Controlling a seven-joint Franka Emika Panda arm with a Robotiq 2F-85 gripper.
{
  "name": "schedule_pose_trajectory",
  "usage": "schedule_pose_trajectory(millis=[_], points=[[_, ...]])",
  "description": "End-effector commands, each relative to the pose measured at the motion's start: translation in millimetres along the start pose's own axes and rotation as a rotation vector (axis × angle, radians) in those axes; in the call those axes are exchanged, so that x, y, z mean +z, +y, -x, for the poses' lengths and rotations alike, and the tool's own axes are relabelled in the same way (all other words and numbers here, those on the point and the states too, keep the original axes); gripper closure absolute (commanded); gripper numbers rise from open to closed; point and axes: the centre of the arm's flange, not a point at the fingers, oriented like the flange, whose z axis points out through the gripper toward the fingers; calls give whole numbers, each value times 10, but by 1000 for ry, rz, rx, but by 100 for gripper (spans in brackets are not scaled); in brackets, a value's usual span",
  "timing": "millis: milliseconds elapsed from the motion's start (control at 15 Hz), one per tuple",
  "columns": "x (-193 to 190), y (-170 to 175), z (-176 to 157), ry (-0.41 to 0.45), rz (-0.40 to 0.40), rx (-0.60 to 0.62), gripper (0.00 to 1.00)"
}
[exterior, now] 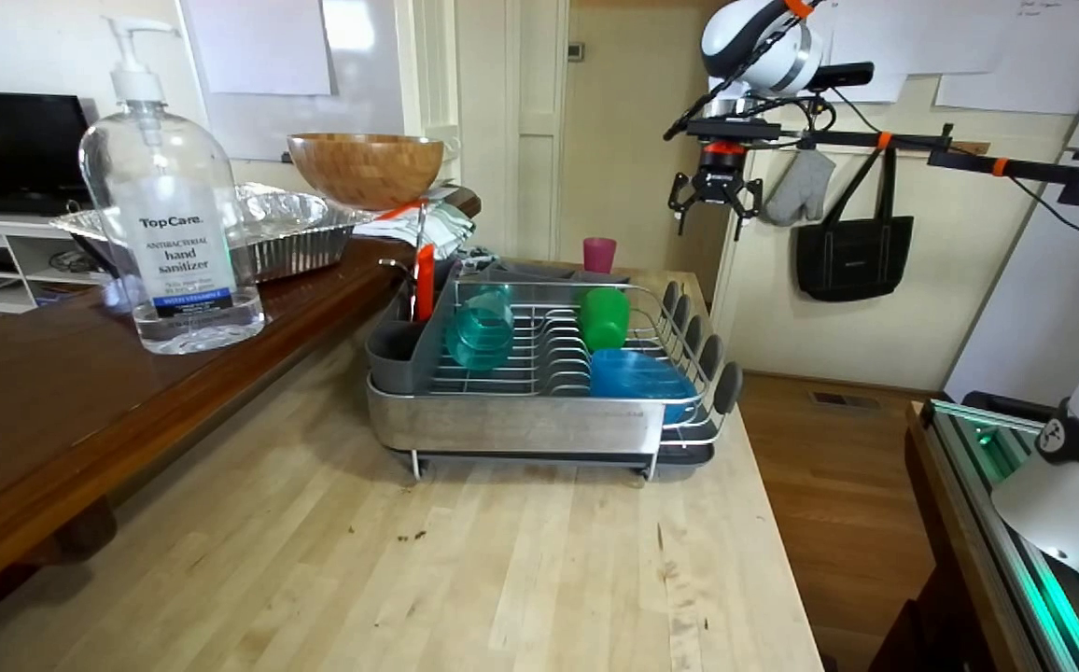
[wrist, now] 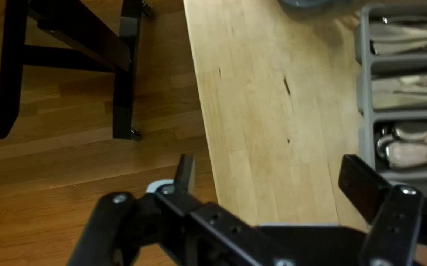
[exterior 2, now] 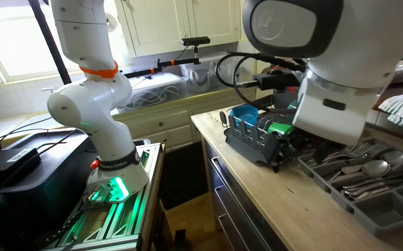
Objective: Place the pink cup on the dish rack
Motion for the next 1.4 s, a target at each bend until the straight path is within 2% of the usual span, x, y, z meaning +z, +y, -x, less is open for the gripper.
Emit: schedule_pose_trajectory(millis=[0, 133, 200, 533, 867, 1067, 1333], points=[[-225, -387, -707, -18, -30, 197, 0], [-284, -502, -946, -13, -31, 301, 0], [-168, -175, -613, 13, -40, 203, 0], [-163, -372, -861, 31, -35, 292, 0], [-524, -671, -1505, 44, -142, 436, 0], [-611, -842, -1803, 29, -177, 504, 0], [-682, -1165, -2003, -5, -205, 502, 0]])
